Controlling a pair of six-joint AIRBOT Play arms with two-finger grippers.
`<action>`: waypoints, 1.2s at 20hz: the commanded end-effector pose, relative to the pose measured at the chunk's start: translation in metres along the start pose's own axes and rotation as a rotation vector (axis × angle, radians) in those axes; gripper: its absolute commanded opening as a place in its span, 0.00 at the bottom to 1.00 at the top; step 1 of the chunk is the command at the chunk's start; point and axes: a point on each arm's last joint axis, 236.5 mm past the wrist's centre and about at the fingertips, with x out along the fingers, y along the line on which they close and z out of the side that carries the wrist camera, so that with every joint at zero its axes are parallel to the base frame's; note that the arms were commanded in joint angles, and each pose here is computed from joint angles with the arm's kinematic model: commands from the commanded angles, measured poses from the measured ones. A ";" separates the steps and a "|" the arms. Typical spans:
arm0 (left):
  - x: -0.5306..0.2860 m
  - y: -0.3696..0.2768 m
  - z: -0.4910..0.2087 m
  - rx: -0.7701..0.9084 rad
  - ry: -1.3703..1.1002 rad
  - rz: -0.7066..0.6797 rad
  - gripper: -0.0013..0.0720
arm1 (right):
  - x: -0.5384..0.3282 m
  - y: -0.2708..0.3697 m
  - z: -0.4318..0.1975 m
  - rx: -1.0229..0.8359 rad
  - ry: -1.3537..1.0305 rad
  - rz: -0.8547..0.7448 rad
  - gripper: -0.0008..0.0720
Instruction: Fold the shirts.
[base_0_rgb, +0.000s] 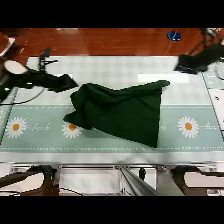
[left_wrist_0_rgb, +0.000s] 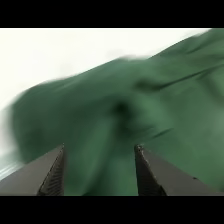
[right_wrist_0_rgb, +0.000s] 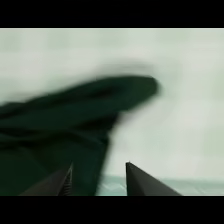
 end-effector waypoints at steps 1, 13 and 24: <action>-0.047 0.083 -0.041 -0.141 0.132 0.134 0.71 | -0.017 -0.079 -0.050 0.180 0.056 -0.077 0.55; 0.037 0.083 -0.125 -0.228 0.286 -0.023 0.71 | 0.053 -0.033 -0.246 0.411 0.202 0.173 0.55; 0.079 0.036 -0.162 -0.089 0.450 -0.052 0.06 | 0.067 -0.028 -0.262 0.454 0.296 0.205 0.55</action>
